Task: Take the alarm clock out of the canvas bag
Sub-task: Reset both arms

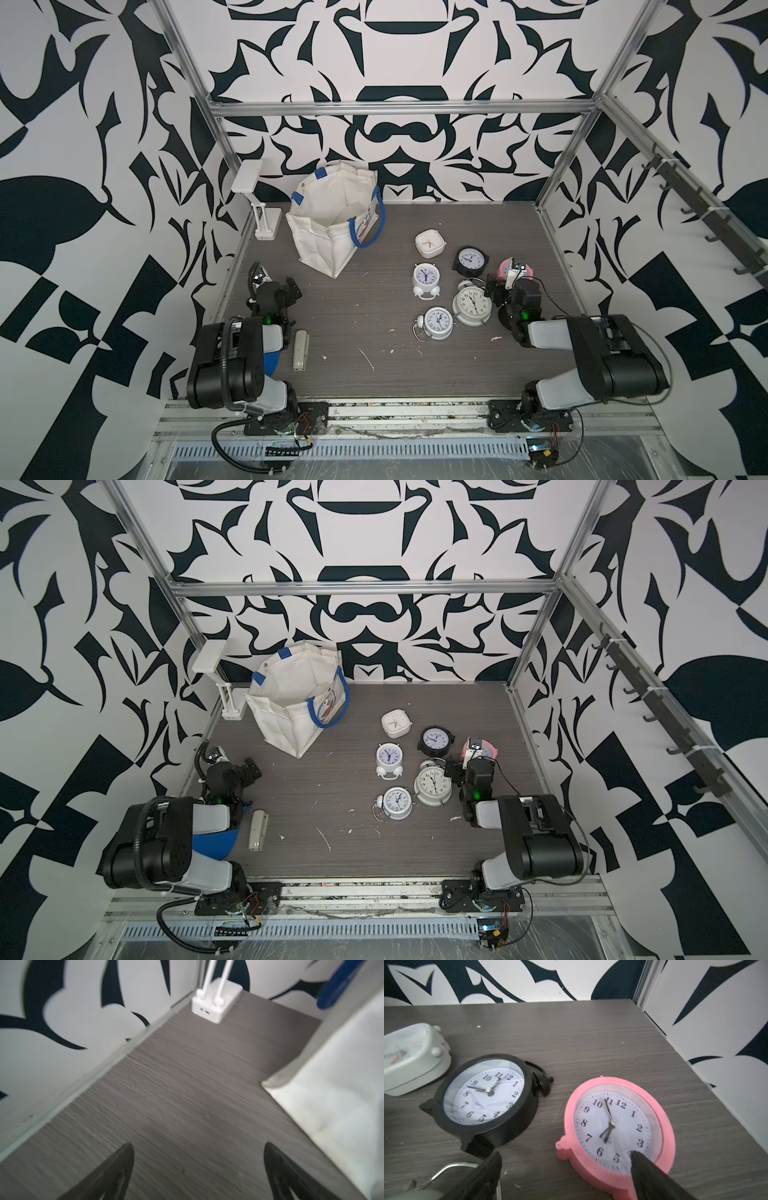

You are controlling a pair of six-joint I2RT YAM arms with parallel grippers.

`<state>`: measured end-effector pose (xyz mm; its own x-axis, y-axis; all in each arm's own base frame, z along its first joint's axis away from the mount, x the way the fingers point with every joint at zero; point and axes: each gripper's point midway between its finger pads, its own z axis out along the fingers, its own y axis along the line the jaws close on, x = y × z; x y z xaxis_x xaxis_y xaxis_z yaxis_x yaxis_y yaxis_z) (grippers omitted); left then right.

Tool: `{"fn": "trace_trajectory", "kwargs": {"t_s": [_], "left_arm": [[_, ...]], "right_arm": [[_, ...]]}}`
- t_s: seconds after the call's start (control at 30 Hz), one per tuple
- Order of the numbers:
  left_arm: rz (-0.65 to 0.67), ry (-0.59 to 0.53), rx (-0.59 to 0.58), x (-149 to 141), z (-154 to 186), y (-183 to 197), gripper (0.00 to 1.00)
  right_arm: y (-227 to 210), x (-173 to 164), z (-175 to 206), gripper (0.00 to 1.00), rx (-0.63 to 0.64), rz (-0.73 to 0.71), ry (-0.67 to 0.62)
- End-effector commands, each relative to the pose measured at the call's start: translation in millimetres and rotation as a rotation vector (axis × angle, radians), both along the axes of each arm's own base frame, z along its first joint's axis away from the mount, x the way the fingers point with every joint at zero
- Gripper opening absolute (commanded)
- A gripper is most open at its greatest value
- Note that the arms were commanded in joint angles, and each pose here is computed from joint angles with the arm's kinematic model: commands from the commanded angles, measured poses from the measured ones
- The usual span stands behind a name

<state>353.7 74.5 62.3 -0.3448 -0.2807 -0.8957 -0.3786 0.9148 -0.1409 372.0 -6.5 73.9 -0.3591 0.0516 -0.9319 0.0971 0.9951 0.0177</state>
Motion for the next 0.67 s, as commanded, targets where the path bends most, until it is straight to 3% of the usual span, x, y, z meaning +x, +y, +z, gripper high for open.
{"fn": "trace_trajectory", "kwargs": {"t_s": [0.0, 0.13, 0.33, 0.63], "left_arm": [[-0.116, -0.141, 0.045, 26.1, 32.0, -18.2, 0.99], [-0.118, -0.078, 0.054, 32.1, 27.9, -19.6, 1.0], [-0.123, -0.084, 0.059, 33.2, 28.3, -20.6, 0.99], [-0.123, -0.084, 0.059, 33.3, 28.0, -20.5, 1.0]], "right_arm": [[5.0, 3.2, 10.8, 1.0, -0.022, 0.029, -0.057], [5.9, 12.7, 7.3, 1.0, -0.013, 0.031, -0.015], [17.7, 16.2, 6.4, 1.0, -0.015, 0.103, -0.001], [16.3, 15.0, 6.3, 1.0, -0.016, 0.094, -0.008]]}}
